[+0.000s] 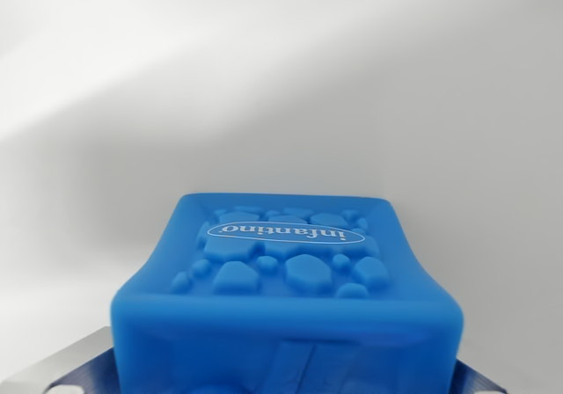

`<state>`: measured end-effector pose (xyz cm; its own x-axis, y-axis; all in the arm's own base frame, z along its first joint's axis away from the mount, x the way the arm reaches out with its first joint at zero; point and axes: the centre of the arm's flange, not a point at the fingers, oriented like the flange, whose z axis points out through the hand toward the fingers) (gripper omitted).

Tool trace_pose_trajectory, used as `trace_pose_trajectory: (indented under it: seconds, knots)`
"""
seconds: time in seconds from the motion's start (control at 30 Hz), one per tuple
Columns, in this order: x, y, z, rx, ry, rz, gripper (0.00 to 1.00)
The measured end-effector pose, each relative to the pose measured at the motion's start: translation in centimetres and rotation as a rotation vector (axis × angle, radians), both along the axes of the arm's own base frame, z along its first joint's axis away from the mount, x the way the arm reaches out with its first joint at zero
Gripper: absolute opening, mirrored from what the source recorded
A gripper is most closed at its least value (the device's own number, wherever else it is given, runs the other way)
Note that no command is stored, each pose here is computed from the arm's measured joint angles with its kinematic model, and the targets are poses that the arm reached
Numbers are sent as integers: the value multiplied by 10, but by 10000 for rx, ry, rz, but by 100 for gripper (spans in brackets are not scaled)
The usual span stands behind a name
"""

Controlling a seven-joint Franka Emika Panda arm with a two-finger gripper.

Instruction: Stack cube

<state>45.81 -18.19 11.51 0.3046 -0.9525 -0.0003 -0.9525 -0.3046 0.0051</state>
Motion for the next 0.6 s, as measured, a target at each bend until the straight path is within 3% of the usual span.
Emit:
trace_pose_trajectory:
  seconds: [0.3, 0.6]
  knots:
    - [1, 0, 6, -3, -34, -1, 0]
    - [1, 0, 20, 10, -43, -12, 0]
